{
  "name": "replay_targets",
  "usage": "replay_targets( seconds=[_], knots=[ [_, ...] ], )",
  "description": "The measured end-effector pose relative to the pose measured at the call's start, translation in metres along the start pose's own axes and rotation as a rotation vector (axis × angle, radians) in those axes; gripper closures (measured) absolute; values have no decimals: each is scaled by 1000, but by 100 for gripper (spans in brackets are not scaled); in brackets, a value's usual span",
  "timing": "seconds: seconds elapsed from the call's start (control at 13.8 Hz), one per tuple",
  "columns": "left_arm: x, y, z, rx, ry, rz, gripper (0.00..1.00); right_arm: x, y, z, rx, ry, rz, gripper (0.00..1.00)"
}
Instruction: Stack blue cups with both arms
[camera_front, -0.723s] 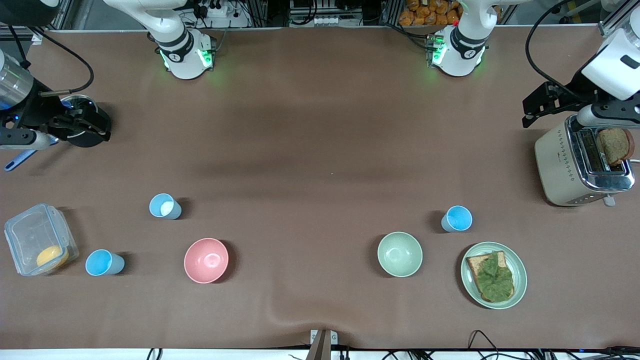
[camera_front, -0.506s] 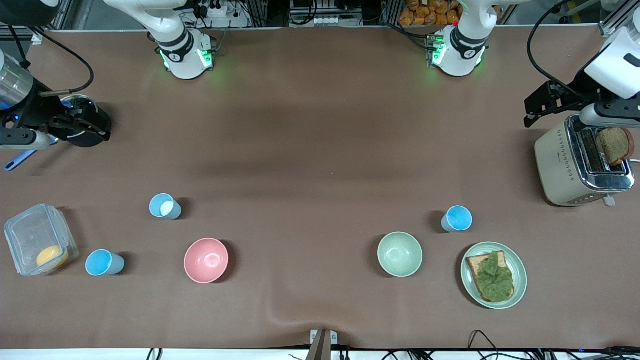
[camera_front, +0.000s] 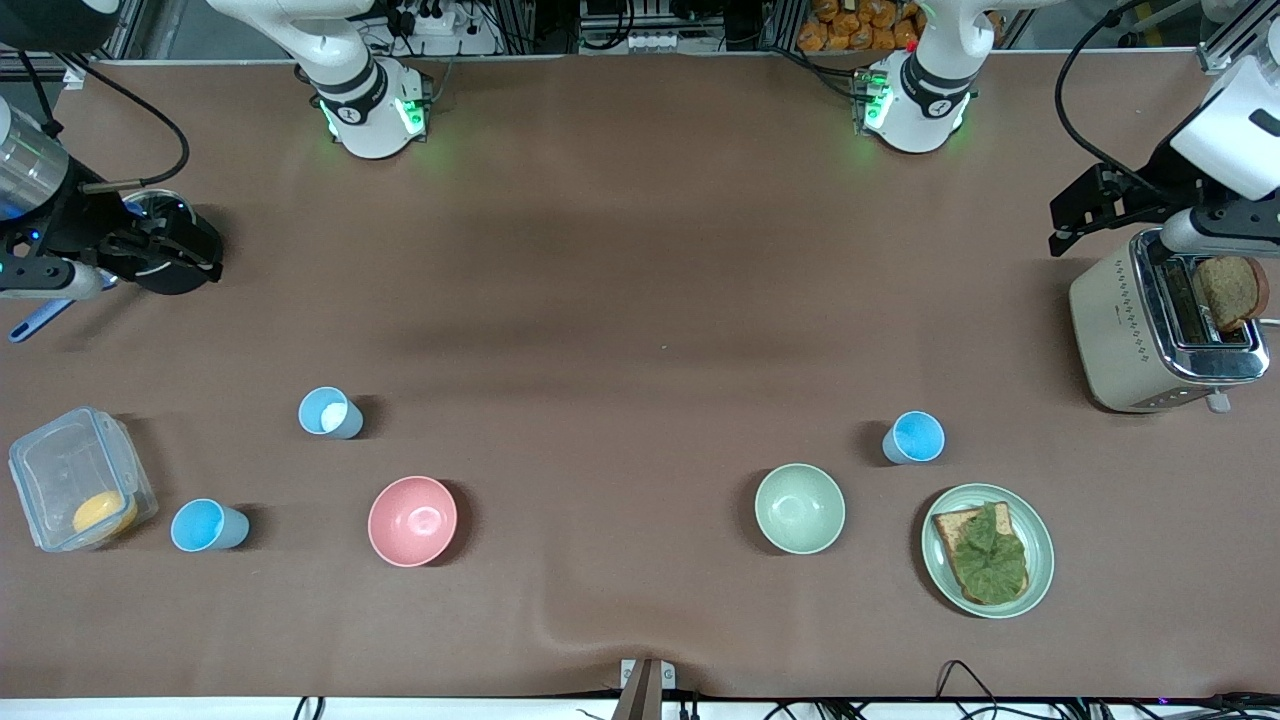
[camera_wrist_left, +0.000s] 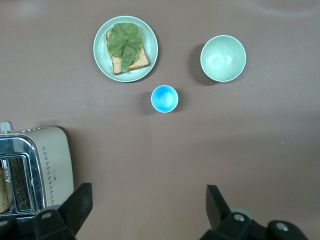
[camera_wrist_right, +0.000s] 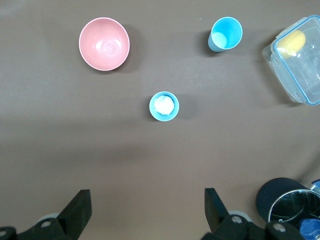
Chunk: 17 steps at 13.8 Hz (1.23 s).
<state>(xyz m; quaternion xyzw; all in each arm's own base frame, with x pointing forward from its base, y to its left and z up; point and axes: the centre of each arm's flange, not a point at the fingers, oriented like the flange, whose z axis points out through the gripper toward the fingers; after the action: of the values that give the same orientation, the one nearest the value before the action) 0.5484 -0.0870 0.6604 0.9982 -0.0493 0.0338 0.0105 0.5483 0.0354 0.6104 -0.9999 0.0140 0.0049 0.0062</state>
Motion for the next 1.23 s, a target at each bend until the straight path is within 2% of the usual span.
replay_targets(
  seconds=[0.8, 1.23],
  knots=[
    [3, -1, 6, -1, -10, -2, 0, 0, -1, 0, 0, 0, -1, 0],
    [14, -5, 36, -5, -67, -7, 0, 0, -1, 0, 0, 1, -2, 0]
  ],
)
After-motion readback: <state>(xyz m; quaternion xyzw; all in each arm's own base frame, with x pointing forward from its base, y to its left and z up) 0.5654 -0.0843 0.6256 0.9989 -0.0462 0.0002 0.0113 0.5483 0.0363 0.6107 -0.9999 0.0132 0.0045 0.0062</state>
